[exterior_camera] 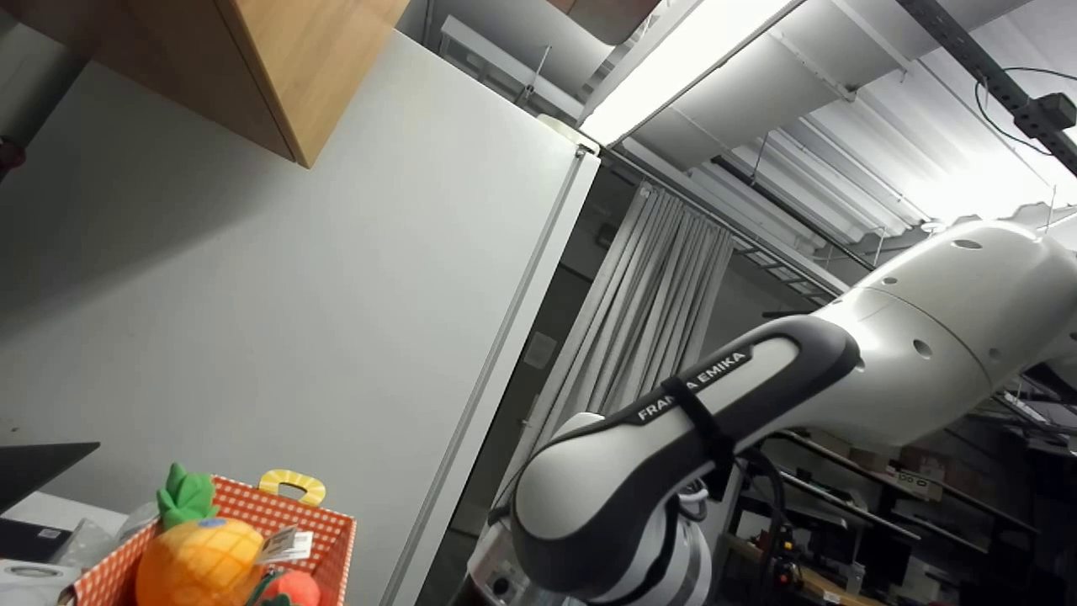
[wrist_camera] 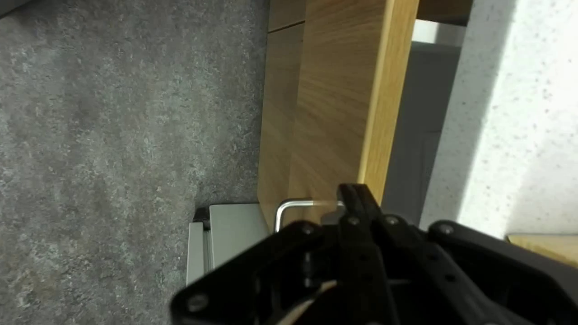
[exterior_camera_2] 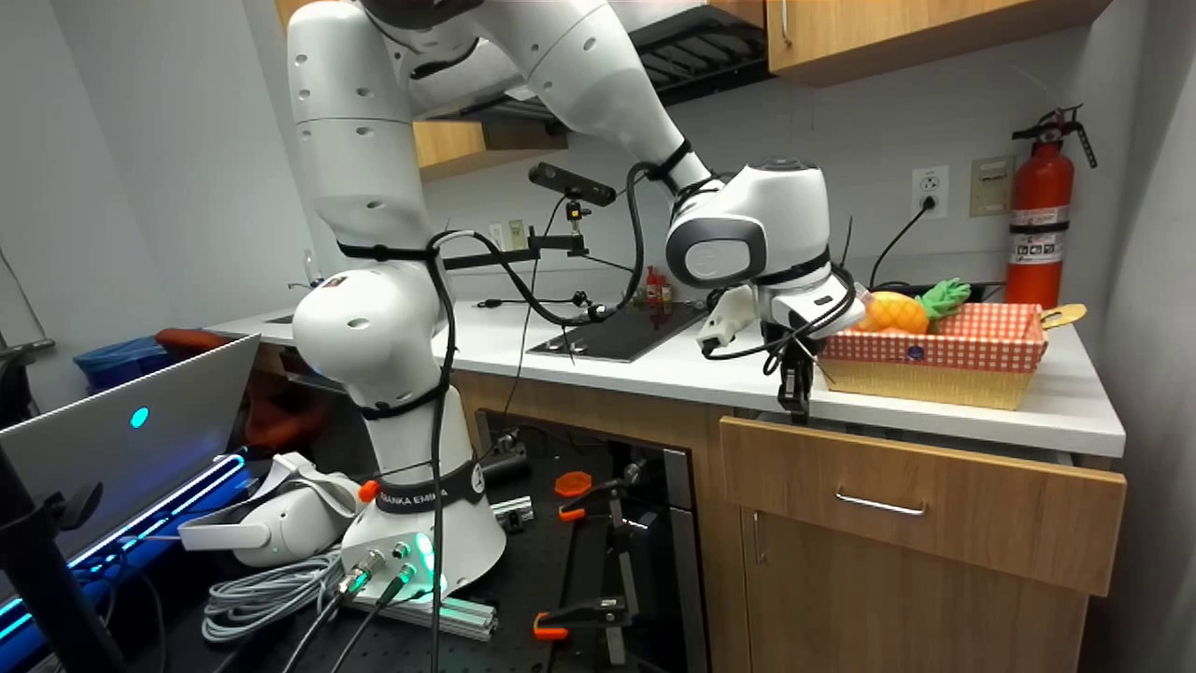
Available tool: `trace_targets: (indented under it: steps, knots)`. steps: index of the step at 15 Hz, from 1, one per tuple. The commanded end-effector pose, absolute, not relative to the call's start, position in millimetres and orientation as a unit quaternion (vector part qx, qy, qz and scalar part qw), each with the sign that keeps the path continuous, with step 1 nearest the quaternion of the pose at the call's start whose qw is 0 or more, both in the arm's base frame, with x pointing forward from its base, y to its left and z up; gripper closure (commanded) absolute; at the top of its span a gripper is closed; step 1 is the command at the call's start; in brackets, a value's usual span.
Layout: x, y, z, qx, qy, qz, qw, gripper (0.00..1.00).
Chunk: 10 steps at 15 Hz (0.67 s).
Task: Close the open drawer, open the drawer then close the drawer again
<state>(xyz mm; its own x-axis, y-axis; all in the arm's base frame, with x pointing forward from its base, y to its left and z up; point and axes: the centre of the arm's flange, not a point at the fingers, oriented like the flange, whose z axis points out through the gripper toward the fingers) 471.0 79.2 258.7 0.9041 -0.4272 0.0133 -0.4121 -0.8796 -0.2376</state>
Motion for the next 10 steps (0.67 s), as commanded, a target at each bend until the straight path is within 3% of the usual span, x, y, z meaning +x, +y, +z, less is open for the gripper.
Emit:
trace_targets:
  steps: [1,10]
  knots:
    - [476.6,52.0,287.5,-0.964,0.223,-0.036,0.137,1.0]
    - [474.1,-36.9,357.6,-0.957,0.231,-0.071,0.159,1.0]
